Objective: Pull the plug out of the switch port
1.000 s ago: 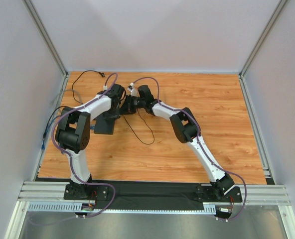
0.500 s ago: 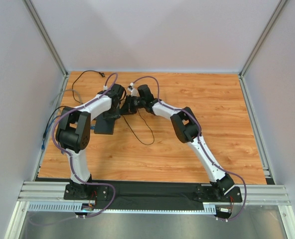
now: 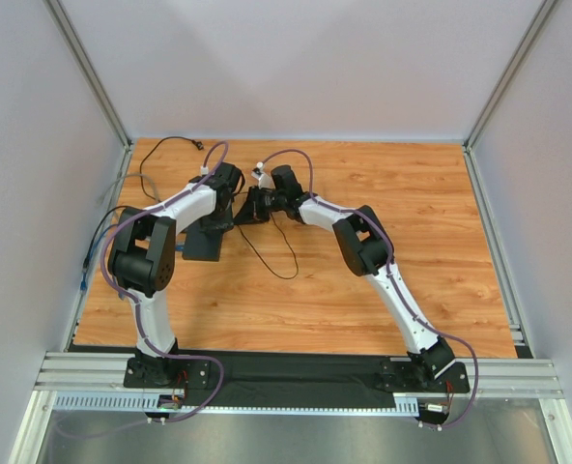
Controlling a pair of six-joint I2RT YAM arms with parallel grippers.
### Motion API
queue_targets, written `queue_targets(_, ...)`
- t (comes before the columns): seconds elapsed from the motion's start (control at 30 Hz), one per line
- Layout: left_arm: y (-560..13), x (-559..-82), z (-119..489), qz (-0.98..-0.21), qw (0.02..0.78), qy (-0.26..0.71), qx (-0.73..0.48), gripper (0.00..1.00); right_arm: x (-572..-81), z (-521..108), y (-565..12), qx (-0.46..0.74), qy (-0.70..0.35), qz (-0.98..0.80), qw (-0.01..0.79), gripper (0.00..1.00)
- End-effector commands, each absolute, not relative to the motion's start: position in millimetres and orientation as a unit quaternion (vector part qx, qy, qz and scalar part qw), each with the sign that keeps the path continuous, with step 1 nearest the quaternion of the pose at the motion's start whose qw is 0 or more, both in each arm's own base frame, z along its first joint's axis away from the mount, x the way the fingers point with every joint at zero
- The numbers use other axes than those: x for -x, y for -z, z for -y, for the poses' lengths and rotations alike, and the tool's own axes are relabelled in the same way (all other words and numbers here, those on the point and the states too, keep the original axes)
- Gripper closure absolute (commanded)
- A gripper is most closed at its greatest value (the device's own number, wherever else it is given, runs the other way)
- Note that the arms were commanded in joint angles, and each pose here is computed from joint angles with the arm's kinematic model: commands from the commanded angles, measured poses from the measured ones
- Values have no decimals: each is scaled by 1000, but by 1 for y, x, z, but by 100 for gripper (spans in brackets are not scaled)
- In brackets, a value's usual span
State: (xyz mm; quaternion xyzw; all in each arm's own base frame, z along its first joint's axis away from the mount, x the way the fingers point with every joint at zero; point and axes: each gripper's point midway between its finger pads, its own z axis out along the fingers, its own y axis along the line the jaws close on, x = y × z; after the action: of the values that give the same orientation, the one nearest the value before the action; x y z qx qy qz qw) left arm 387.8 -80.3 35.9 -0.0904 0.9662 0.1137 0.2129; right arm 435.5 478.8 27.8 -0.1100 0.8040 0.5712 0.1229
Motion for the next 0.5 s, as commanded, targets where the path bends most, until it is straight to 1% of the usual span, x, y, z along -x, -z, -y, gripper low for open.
queue_targets(0.0,-11,-404,77,-961,223,-93,132,60,-438,-474,-40,122,-581,-795,128,100)
queue_targets(0.13,-11,-405,78,-962,222,-92,132,60,-439,-471,-45,130,-575,-795,144,100)
queue_targets(0.23,-11,-404,78,-962,222,-92,131,60,-434,-469,-60,149,-587,-777,171,100)
queue_targets(0.27,-11,-405,79,-962,224,-91,130,60,-431,-471,-80,162,-595,-765,187,100)
queue_targets(0.37,-11,-404,78,-962,222,-91,131,60,-422,-473,-101,189,-598,-751,209,100)
queue_targets(0.43,-11,-405,78,-962,222,-90,128,60,-428,-470,-91,173,-576,-773,203,100)
queue_targets(0.47,-11,-405,78,-962,222,-91,128,60,-431,-467,-72,160,-568,-785,188,100)
